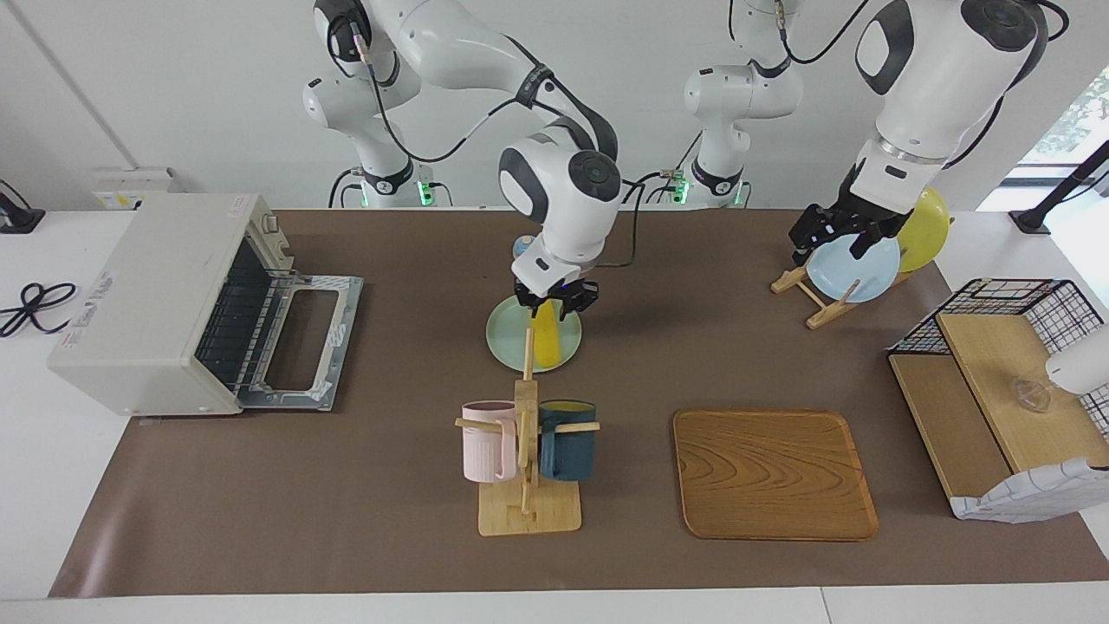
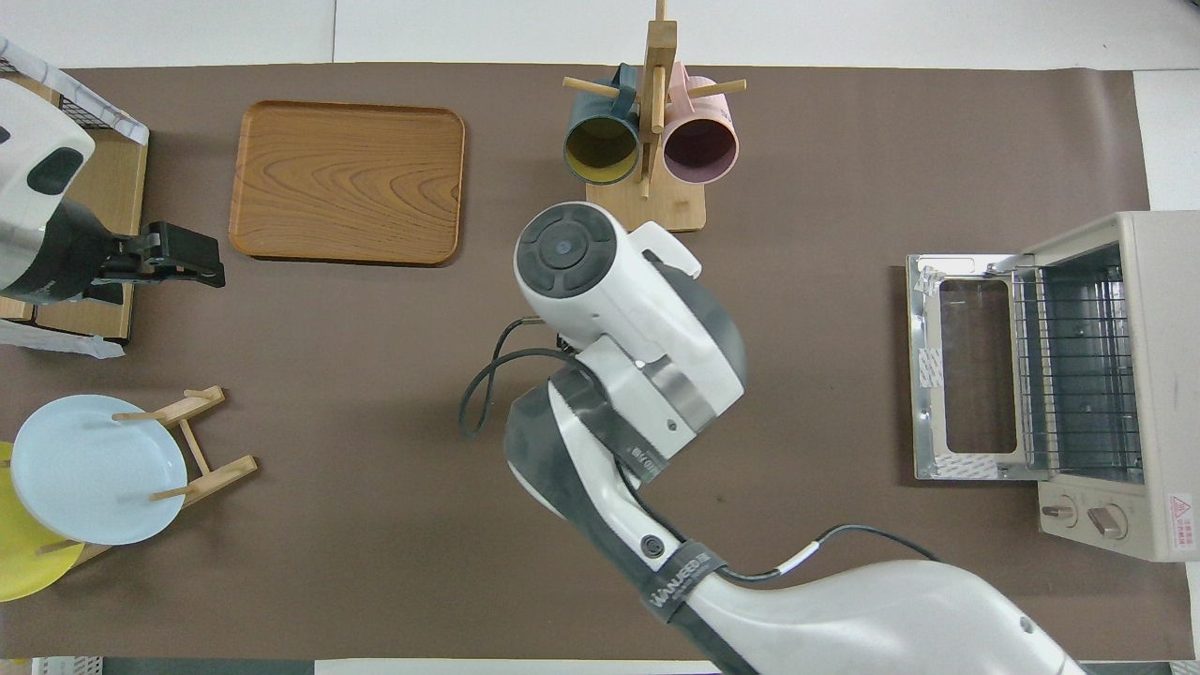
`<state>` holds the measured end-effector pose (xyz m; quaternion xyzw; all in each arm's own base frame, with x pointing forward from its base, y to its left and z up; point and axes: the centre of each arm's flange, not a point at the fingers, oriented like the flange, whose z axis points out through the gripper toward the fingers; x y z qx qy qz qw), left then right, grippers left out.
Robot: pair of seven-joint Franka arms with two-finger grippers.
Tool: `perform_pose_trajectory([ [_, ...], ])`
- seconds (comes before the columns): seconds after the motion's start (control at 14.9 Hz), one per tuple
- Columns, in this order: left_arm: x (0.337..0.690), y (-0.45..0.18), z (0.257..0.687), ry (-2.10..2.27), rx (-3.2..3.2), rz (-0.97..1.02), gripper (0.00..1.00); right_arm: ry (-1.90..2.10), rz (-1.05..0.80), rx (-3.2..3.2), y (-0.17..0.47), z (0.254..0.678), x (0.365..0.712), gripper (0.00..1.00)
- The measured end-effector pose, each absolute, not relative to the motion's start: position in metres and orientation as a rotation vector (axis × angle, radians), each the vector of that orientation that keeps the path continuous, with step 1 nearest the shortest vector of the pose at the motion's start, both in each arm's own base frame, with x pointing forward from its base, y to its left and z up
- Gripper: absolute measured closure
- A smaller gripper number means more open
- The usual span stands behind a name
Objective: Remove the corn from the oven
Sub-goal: 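Pull the plate with corn out and set it on the table center, then grasp the yellow corn with the left gripper while the right gripper withdraws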
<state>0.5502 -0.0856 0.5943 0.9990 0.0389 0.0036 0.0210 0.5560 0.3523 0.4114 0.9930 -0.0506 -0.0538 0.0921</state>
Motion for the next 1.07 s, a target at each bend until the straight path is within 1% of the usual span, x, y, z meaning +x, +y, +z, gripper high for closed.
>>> perform_pose_trajectory([
  [0.07, 0.55, -0.088, 0.593, 0.115, 3.098, 0.01, 0.0, -0.18, -0.188, 2.934, 0.323, 0.415, 0.567, 0.53],
  [0.2, 0.549, -0.097, 0.585, 0.089, 3.1, -0.002, 0.0, -0.191, -0.226, 2.877, 0.271, 0.405, 0.578, 0.68],
  [0.27, 0.547, -0.108, 0.579, 0.057, 3.101, -0.008, 0.0, -0.187, -0.247, 2.847, 0.25, 0.392, 0.578, 0.78],
  [0.34, 0.544, -0.125, 0.571, 0.013, 3.1, -0.013, 0.0, -0.178, -0.265, 2.829, 0.233, 0.377, 0.575, 0.79],
  [0.4, 0.541, -0.144, 0.564, -0.032, 3.094, -0.016, 0.0, -0.164, -0.281, 2.821, 0.217, 0.362, 0.572, 0.82],
  [0.47, 0.537, -0.164, 0.558, -0.07, 3.081, -0.019, 0.0, -0.142, -0.295, 2.819, 0.202, 0.349, 0.57, 0.82],
  [0.6, 0.529, -0.208, 0.542, -0.115, 3.059, -0.011, 0.0, -0.124, -0.323, 2.806, 0.172, 0.333, 0.568, 0.95],
  [0.67, 0.525, -0.233, 0.53, -0.129, 3.054, -0.007, 0.0, -0.132, -0.336, 2.805, 0.158, 0.327, 0.567, 0.96],
  [0.74, 0.52, -0.259, 0.518, -0.141, 3.05, -0.004, 0.0, -0.135, -0.34, 2.806, 0.149, 0.323, 0.566, 0.99],
  [1.07, 0.493, -0.383, 0.436, -0.169, 3.014, 0.029, 0.0, -0.096, -0.329, 2.774, 0.13, 0.302, 0.55, 0.99],
])
